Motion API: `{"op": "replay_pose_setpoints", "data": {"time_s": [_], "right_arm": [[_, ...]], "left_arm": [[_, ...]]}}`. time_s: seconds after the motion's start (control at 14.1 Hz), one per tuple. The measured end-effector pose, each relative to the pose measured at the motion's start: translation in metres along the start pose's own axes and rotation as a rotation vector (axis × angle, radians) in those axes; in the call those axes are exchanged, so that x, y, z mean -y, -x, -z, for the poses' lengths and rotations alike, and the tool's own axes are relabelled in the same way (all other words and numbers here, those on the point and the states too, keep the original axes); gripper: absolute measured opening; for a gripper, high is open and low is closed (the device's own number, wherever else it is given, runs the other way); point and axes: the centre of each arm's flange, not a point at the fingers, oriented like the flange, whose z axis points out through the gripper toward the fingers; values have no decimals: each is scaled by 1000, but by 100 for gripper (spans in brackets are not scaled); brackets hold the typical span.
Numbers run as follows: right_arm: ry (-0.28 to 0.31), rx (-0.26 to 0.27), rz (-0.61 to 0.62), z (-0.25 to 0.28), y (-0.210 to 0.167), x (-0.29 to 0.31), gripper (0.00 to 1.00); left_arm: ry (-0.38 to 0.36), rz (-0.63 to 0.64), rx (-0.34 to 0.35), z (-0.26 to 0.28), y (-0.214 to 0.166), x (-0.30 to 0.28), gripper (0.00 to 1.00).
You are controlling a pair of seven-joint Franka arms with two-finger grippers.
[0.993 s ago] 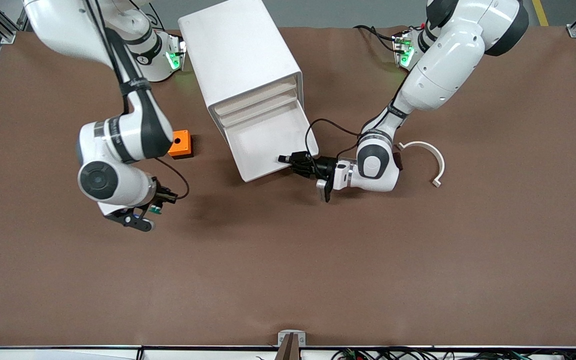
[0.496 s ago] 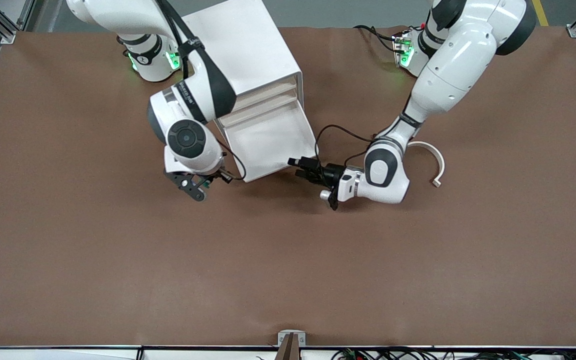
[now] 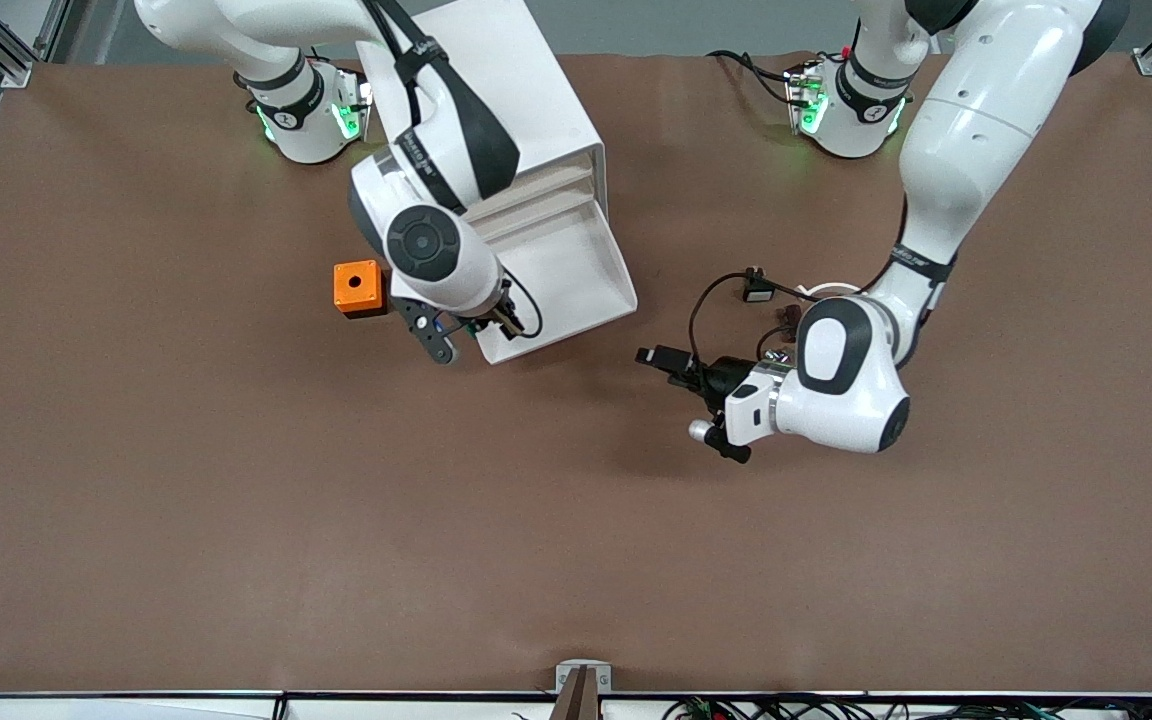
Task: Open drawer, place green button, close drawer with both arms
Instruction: 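Carry the green button over the drawer while the left gripper releases the drawer, then lower the green button into the open drawer and open the right gripper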
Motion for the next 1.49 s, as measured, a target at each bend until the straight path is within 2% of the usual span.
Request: {"op": "replay_pose_setpoints", "data": {"time_s": [0.28, 0.5, 0.78, 0.99, 1.28, 1.49], "right_arm": [[-45, -15, -45, -26, 39, -1, 41], [-61, -25, -49, -53, 56, -3, 41], [-58, 16, -69, -72, 68, -8, 41], [-59, 28, -75, -75, 76, -10, 41], [-54, 26, -85, -78, 74, -11, 41], [-50, 24, -91, -82, 71, -10, 41]], "left_arm": [[-280, 31, 23, 61, -2, -28, 100], [-461, 27, 15, 84, 4, -37, 100], [-700, 124, -11, 85, 5, -32, 100], [-754, 283, -98, 78, 2, -39, 100], [-731, 459, -228, 53, -9, -50, 100], [-729, 520, -273, 2, -12, -77, 100]]}}
